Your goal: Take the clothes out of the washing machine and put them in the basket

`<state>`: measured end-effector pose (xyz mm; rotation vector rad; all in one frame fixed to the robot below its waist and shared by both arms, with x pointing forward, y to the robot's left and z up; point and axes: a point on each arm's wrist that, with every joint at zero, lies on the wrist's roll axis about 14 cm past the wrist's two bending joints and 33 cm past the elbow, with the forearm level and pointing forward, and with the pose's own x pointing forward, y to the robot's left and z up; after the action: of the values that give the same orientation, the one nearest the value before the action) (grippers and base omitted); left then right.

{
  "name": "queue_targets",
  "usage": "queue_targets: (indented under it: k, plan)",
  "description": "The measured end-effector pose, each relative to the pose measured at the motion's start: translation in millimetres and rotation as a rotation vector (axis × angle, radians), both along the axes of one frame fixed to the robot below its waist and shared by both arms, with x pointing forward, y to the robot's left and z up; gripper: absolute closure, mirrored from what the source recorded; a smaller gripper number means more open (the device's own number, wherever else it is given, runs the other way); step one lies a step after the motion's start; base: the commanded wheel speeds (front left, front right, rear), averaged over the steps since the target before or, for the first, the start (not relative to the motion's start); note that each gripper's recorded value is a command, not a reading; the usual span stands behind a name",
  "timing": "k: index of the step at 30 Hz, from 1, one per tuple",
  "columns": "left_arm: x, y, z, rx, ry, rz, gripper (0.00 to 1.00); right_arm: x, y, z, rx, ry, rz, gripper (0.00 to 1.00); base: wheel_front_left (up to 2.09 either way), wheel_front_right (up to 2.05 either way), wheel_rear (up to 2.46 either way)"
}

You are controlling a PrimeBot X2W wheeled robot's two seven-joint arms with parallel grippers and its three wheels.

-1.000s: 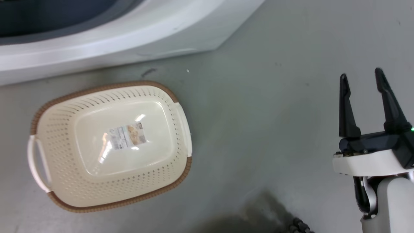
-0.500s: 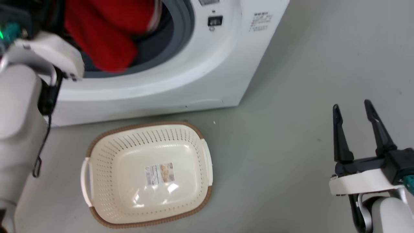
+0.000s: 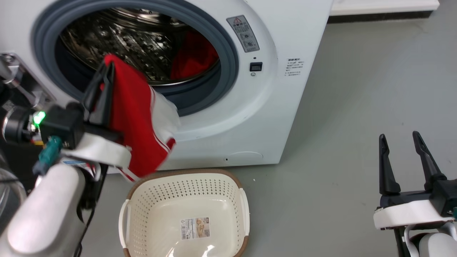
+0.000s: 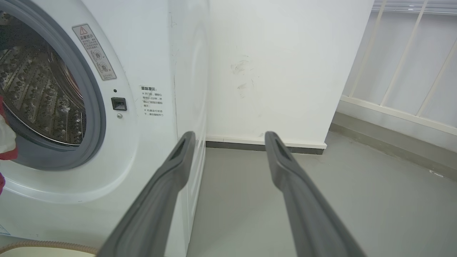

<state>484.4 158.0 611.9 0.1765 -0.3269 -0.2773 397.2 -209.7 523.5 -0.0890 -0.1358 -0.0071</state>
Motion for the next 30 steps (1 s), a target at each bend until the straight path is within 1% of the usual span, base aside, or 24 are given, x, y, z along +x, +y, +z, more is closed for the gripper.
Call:
queue_targets:
  k: [4, 7, 12, 15, 16, 17, 20, 21, 26, 30]
  plan:
    - [-27.1, -0.9, -1.7, -0.025, 0.002, -0.002, 1.0, -2.5, 1.3, 9.0, 0.007, -0.026, 0.004, 0.0, 0.0, 0.0, 0.0]
    - [-40.6, -1.4, -10.7, -0.036, 0.024, 0.002, 1.0, -5.5, 2.0, 7.6, 0.011, -0.022, 0.005, 0.0, 0.0, 0.0, 0.0]
    - [-49.8, -9.0, -56.5, -0.059, 0.156, -0.009, 1.0, -3.3, -0.3, -0.3, 0.02, -0.001, -0.002, 0.0, 0.0, 0.0, 0.0]
    - [-51.3, -14.3, -94.7, -0.091, 0.278, -0.018, 1.0, -0.5, -0.9, -7.2, 0.02, 0.018, -0.003, 0.0, 0.0, 0.0, 0.0]
    - [-51.5, -15.4, -109.5, -0.08, 0.319, -0.021, 1.0, 1.0, -0.9, -9.6, 0.019, 0.025, -0.003, 0.0, 0.0, 0.0, 0.0]
    - [-52.3, -17.6, -151.9, -0.055, 0.438, -0.027, 1.0, 7.2, -0.6, -14.9, 0.017, 0.037, -0.002, 0.0, 0.0, 0.0, 0.0]
    - [-51.8, -23.3, -192.6, -0.027, 0.548, -0.042, 1.0, 12.1, -4.2, -23.8, 0.012, 0.06, -0.012, 0.0, 0.0, 0.0, 0.0]
    - [-46.1, -29.7, -226.3, -0.003, 0.637, -0.06, 1.0, 19.0, -8.3, -31.9, 0.003, 0.078, -0.023, 0.0, 0.0, 0.0, 0.0]
    - [-41.9, -27.1, -288.9, 0.053, 0.801, -0.056, 1.0, 32.7, -9.0, -48.0, -0.005, 0.111, -0.022, 0.0, 0.0, 0.0, 0.0]
    - [-41.1, -30.1, -331.8, 0.102, 0.904, -0.071, 1.0, 39.7, -19.0, -62.9, -0.001, 0.143, -0.049, 0.0, 0.0, 0.0, 0.0]
